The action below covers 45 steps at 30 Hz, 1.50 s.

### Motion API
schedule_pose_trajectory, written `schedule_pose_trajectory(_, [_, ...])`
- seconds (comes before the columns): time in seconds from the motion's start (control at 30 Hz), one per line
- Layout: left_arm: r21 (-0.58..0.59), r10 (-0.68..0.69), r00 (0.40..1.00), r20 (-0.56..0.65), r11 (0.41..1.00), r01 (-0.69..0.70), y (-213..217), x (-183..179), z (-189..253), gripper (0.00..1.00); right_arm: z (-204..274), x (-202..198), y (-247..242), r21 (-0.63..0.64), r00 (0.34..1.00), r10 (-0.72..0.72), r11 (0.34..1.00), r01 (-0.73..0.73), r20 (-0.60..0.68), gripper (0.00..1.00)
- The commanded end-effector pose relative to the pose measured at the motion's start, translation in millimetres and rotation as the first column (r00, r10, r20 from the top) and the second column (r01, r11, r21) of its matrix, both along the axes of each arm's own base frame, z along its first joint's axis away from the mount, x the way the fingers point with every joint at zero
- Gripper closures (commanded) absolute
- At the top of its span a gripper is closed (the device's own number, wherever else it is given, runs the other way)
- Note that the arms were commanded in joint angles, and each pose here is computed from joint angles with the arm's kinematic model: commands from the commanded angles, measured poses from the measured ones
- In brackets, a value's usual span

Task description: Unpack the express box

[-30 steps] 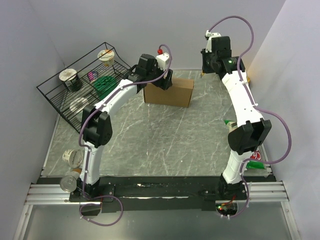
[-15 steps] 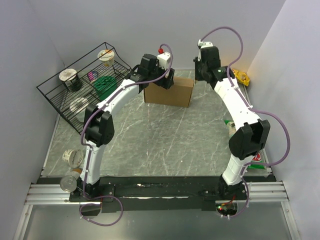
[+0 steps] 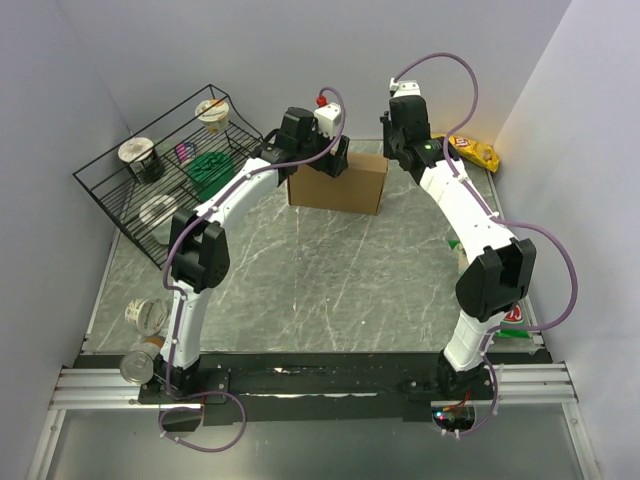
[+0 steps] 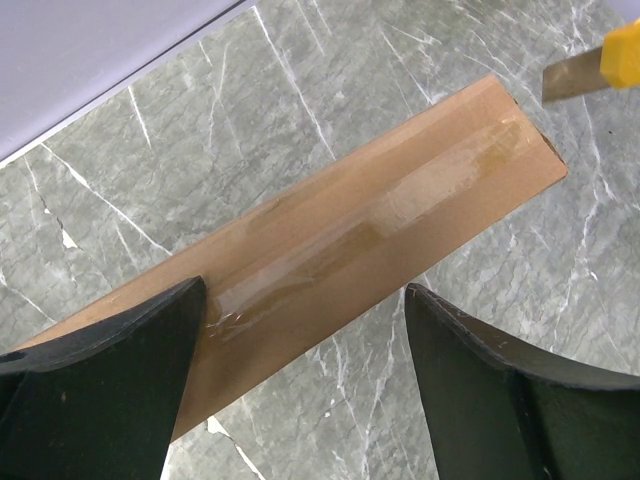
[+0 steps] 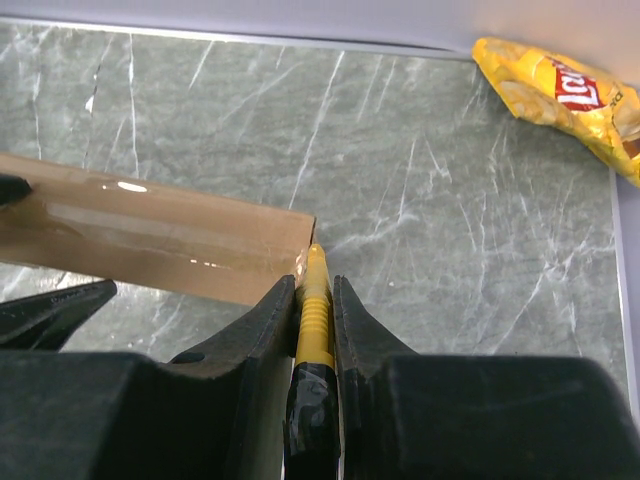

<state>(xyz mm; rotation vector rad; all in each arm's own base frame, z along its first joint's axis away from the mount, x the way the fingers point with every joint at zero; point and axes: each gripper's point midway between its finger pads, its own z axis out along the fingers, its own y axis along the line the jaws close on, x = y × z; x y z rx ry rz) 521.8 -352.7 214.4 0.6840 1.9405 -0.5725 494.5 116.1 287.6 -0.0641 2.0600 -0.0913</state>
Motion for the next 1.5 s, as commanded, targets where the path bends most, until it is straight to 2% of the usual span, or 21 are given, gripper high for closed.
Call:
schedule_pose_trajectory(0.0, [0.08,0.018,0.968,-0.251,0.997,0.002,6,-25,-79,0.13,39,8,-2,0.042,0.992,-0.039,0.999,0.034,0.117,1.0])
schedule_pose_trajectory(0.8, [0.077,0.017,0.967,-0.256,0.997,0.003,7,-22,-83,0.12,22,23,8,0.04,0.996,-0.013,0.999,0.01,0.091,1.0])
schedule_pose_trajectory(1.27, [0.071,0.022,0.963,-0.268,0.997,-0.003,10,-19,-87,0.12,37,26,4,0.014,0.99,-0.023,1.0,0.021,0.139,1.0])
schedule_pose_trajectory(1.47, [0.071,0.023,0.963,-0.268,0.997,-0.004,11,-19,-87,0.12,27,27,4,0.008,0.993,-0.028,1.0,0.027,0.118,1.0])
